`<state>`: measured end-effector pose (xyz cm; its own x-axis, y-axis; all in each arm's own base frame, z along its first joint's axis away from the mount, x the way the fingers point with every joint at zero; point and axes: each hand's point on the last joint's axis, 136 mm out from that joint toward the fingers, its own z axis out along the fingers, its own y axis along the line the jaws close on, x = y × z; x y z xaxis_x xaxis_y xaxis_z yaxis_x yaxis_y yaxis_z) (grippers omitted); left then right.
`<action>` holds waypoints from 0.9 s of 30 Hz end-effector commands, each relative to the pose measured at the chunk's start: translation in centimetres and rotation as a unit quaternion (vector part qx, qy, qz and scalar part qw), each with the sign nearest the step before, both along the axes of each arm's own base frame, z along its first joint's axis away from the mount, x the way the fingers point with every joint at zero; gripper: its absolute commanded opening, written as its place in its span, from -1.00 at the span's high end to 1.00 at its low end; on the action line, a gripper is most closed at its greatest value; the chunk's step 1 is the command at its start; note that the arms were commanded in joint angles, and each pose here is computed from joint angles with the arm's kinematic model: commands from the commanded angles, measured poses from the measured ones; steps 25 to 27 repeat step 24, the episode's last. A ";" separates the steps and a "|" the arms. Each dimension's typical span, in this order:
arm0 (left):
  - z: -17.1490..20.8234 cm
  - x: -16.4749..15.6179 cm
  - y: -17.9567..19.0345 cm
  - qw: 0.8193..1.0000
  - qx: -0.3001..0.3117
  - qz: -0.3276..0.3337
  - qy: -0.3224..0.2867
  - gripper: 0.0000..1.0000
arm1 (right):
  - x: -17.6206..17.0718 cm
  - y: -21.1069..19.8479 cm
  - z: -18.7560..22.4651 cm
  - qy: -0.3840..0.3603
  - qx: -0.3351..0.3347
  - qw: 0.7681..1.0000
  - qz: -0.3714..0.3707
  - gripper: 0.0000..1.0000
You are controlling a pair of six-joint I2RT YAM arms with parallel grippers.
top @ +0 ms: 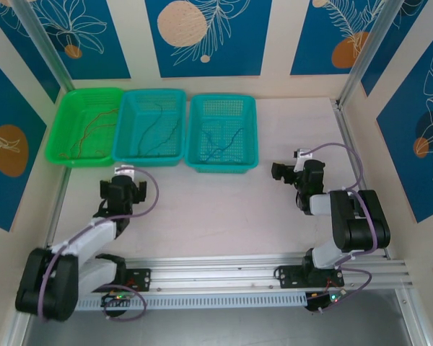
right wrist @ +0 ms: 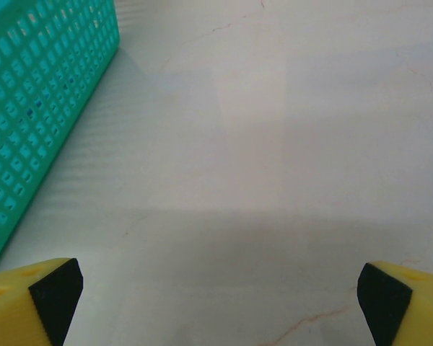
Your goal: Untangle the cables
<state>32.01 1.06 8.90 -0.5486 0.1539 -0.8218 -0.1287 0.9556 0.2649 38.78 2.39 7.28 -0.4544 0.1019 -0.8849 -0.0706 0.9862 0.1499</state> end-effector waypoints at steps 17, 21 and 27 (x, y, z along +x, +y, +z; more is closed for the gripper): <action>0.1 7.2 -2.0 0.985 -0.107 -0.087 -0.105 -1.00 | 0.9 0.3 2.1 -0.039 -0.004 0.999 0.015 -0.98; 0.0 7.4 -3.0 0.983 -0.109 -0.116 -0.092 -1.00 | 0.9 0.5 2.1 -0.039 -0.003 0.999 0.023 -0.99; -0.1 7.5 -3.9 0.980 -0.113 -0.144 -0.084 -1.00 | 0.8 0.6 2.1 -0.040 -0.004 0.999 0.024 -0.99</action>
